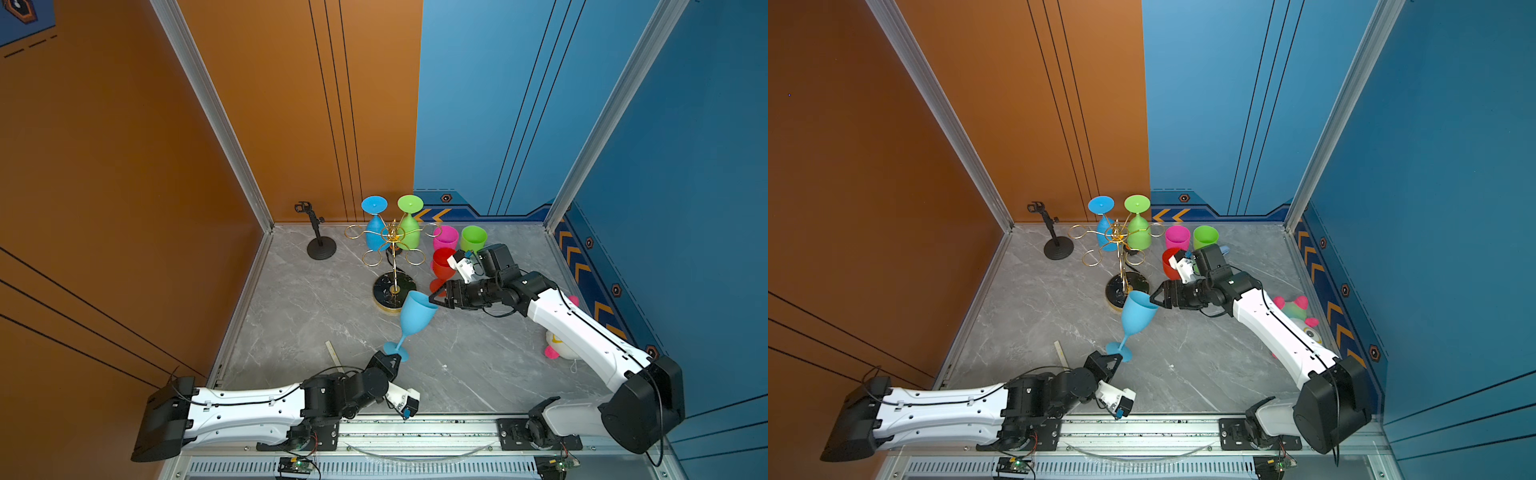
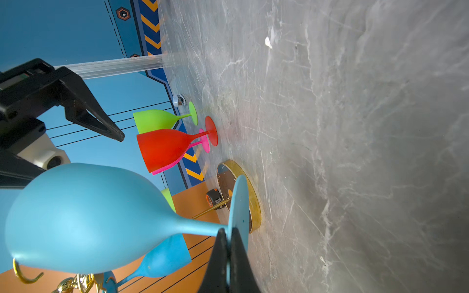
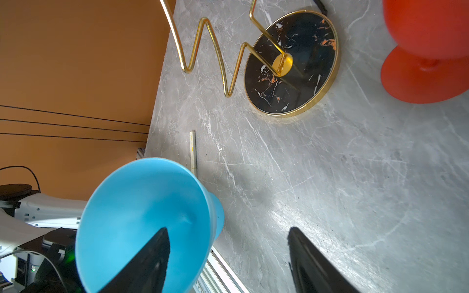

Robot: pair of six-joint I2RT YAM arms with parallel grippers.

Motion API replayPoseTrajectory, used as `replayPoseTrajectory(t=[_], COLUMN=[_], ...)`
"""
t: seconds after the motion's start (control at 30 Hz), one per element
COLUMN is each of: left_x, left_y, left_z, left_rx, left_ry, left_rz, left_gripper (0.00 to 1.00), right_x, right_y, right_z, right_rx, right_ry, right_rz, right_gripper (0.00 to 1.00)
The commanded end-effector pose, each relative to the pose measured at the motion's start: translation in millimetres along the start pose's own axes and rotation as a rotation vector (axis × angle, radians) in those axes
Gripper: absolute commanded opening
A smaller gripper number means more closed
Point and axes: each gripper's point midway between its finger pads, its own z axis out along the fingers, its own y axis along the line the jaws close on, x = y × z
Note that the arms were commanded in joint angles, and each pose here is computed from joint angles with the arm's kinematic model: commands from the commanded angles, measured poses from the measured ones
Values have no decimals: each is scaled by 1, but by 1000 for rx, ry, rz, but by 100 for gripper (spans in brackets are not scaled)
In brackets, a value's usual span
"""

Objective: Take the wine glass off the wine glass rack
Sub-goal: Pick up the wine glass from the wine glass rack.

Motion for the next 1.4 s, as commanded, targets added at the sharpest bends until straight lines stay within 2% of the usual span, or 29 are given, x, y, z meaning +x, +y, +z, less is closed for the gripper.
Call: replayPoseTrajectory(t=[0.0,0.73,1.37], left_x=[4,5,10], left_y=[8,7,11], left_z=[1,7,12], left_rx=[-50,-35,-45], left_ry=[40,93,154], left_rz=[42,175,236], left_gripper=[0,0,0], right_x=[2,8,15], right_y=[6,11,12], right_z=[0,7,8], right_rx=[-13,-42,-56], right_ry=[25,82,114], right_rz=[-15,-8,-12], right_gripper=[70,34,15])
